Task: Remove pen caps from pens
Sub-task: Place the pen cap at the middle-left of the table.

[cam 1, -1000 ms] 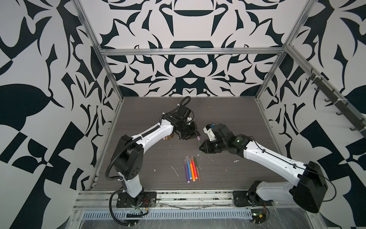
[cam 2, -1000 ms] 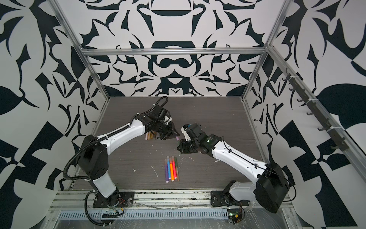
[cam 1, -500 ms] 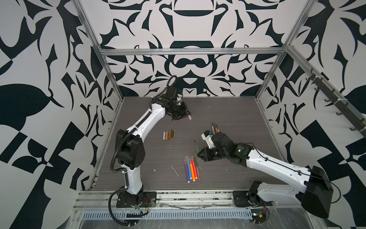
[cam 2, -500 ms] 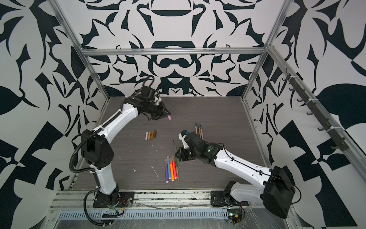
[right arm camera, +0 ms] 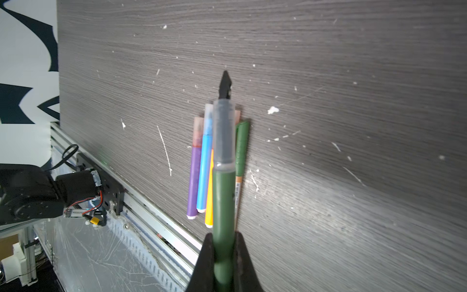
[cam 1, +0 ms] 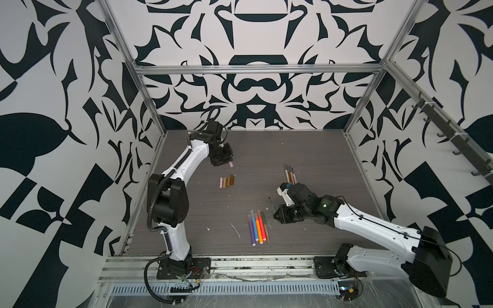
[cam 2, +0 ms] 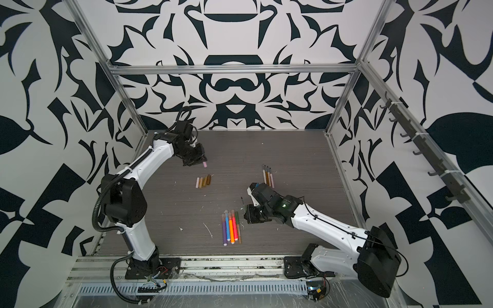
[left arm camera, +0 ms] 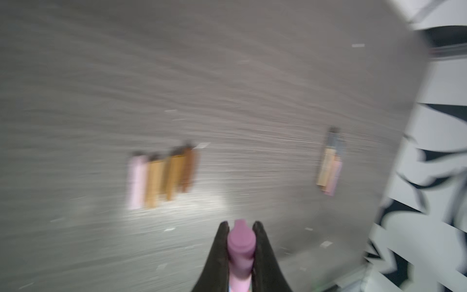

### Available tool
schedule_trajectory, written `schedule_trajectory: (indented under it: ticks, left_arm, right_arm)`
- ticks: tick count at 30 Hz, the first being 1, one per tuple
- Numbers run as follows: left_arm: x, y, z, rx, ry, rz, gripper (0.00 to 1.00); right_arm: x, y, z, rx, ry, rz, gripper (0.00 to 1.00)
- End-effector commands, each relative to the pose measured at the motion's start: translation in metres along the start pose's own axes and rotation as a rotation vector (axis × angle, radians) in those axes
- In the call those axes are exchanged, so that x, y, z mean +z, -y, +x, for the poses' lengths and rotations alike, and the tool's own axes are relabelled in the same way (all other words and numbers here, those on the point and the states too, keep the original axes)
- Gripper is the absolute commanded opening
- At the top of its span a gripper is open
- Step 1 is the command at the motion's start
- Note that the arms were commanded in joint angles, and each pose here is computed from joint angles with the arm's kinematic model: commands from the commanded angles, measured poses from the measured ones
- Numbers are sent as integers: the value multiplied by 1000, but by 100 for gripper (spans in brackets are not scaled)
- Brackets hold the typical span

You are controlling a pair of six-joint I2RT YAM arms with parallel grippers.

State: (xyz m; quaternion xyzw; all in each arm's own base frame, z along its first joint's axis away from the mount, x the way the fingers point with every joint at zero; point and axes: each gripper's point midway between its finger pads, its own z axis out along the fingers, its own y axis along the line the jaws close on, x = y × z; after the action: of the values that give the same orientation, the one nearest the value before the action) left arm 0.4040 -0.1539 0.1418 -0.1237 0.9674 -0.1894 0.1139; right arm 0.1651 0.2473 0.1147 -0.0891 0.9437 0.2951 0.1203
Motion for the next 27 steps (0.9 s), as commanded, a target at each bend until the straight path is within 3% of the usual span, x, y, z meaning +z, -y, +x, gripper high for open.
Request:
schedule_trajectory:
  ticks: [1,7,18,27]
  left_arm:
    - [-8,-60,11,68,-35,-193,0]
    - [12,-102,19,108,-128,-323,0]
    - [66,-101,18,181,-248,-250,0]
    - [81,-96,21,156,-280,-201,1]
  right_arm:
    - [-11,-3,-6,-32,31,4,0]
    - [-13,-2,-6,-32,34,5,0]
    - [-18,-1,-4,-46,21,23,0]
    - [-25,1,-2,-52,19,39,0]
